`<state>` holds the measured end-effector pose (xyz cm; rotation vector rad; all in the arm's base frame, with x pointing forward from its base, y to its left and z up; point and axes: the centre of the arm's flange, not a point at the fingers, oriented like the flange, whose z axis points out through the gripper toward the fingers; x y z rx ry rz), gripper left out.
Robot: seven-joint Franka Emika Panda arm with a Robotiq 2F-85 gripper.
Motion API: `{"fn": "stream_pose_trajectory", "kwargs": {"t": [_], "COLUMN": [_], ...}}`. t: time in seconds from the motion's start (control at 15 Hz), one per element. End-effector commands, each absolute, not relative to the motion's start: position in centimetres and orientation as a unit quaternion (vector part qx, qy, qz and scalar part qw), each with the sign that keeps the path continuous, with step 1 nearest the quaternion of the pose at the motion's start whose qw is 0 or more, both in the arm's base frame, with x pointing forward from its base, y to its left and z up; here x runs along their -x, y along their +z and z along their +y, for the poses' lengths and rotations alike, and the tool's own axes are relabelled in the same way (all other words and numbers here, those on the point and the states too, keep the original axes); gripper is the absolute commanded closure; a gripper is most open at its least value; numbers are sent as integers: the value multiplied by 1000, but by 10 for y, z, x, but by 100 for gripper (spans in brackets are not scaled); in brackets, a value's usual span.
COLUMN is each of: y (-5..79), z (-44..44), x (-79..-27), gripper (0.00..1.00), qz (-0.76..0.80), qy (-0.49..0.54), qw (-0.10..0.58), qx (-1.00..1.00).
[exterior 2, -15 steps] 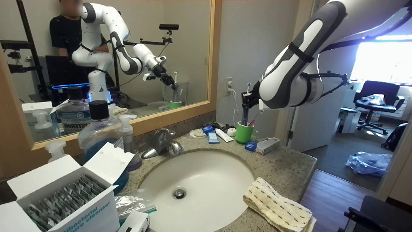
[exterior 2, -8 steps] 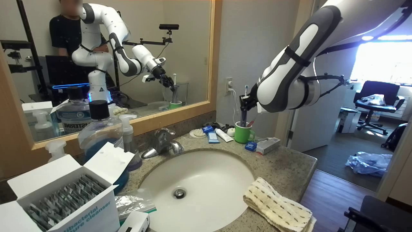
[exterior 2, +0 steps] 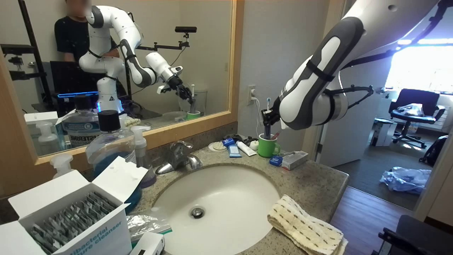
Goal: Pick up the electric toothbrush and put it in the light green cup.
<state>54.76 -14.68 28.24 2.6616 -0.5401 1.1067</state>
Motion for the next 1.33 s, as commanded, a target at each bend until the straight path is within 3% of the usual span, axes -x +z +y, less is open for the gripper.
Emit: {"fn": "stream_pose_trajectory", "kwargs": {"t": [0.0, 0.13, 0.2, 0.27, 0.33, 0.4, 0.47, 0.6, 0.8, 1.27], "y": [276, 279, 281, 282, 283, 285, 286, 290, 296, 311], "z": [-147, -148, -149, -149, -150, -151, -152, -154, -157, -152], "x": [-545, -542, -539, -538, -535, -533, -532, -531, -527, -511], "gripper": [86, 74, 63, 62, 47, 41, 41, 30, 2, 0], "qz": [-192, -192, -191, -191, -190, -190, -190, -193, -194, -183], "qy": [381, 382, 383, 383, 383, 383, 383, 385, 386, 389], "qw": [108, 106, 104, 104, 104, 106, 105, 106, 110, 100], "qx": [-898, -898, -898, -898, -898, -898, -898, -896, -895, -897]}}
